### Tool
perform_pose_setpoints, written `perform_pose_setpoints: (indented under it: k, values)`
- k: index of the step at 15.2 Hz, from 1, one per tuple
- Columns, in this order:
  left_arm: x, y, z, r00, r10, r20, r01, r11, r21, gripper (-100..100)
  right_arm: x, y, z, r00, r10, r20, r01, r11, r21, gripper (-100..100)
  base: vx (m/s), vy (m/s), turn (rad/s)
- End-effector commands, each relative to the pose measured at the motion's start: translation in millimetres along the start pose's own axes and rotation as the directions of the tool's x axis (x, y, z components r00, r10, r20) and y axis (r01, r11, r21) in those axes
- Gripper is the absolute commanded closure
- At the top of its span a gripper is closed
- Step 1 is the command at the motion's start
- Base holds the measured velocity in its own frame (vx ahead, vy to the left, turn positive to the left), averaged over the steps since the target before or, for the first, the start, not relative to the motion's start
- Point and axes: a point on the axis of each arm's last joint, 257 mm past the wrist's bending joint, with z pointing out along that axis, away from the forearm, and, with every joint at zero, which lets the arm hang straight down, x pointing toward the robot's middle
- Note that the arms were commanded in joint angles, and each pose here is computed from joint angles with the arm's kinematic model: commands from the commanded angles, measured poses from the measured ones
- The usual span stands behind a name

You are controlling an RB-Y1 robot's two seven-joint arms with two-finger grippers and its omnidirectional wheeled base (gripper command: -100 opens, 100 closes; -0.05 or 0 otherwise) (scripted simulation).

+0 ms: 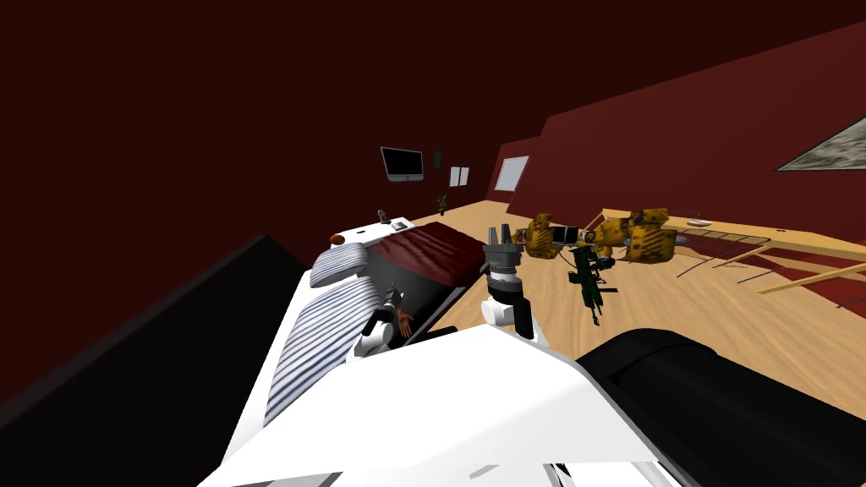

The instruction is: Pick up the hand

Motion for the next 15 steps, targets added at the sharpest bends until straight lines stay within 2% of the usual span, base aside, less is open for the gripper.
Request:
perform_pose_setpoints:
  k: [1,2,5,6,9,11,12,13,14,15]
  values:
    - [-5.2,19.0,2.2,1.0,-0.014,0.007,0.014,0.999,-0.051,-100,0.0,0.0,0.0,1.0,0.0,0.0,0.0,1.0,0.0,0,-0.015,0.031,-0.06]
    - [-5.2,19.0,2.2,1.0,-0.014,0.007,0.014,0.999,-0.051,-100,0.0,0.0,0.0,1.0,0.0,0.0,0.0,1.0,0.0,0,-0.016,0.021,-0.01]
    - [-3.5,48.3,8.1,0.999,-0.047,0.01,0.048,0.989,-0.14,-100,0.0,0.0,0.0,1.0,0.0,0.0,0.0,1.0,0.0,0,-0.02,0.019,-0.073]
    - [-8.9,55.3,6.5,0.999,-0.045,0.021,0.048,0.987,-0.153,-100,0.0,0.0,0.0,1.0,0.0,0.0,0.0,1.0,0.0,0,-0.024,0.023,-0.071]
    - [-6.6,86.0,9.3,0.996,-0.078,0.031,0.083,0.966,-0.243,-100,0.0,0.0,0.0,1.0,0.0,0.0,0.0,1.0,0.0,0,-0.035,0.032,-0.084]
    - [-11.9,92.3,7.2,0.996,-0.076,0.042,0.084,0.963,-0.255,-100,0.0,0.0,0.0,1.0,0.0,0.0,0.0,1.0,0.0,0,-0.031,0.036,-0.049]
    - [-8.5,106.5,7.9,0.995,-0.093,0.047,0.103,0.949,-0.297,-100,0.0,0.0,0.0,1.0,0.0,0.0,0.0,1.0,0.0,0,-0.027,0.034,-0.048]
    - [-13.0,111.6,5.9,0.994,-0.09,0.056,0.103,0.946,-0.306,-100,0.0,0.0,0.0,1.0,0.0,0.0,0.0,1.0,0.0,0,-0.023,0.033,-0.064]
    - [-6.8,123.7,6.6,0.992,-0.109,0.058,0.122,0.931,-0.343,-100,0.0,0.0,0.0,1.0,0.0,0.0,0.0,1.0,0.0,0,-0.026,0.048,-0.088]
    - [-13.6,131.2,3.4,0.992,-0.105,0.072,0.124,0.926,-0.356,-100,0.0,0.0,0.0,1.0,0.0,0.0,0.0,1.0,0.0,0,-0.025,0.057,-0.073]
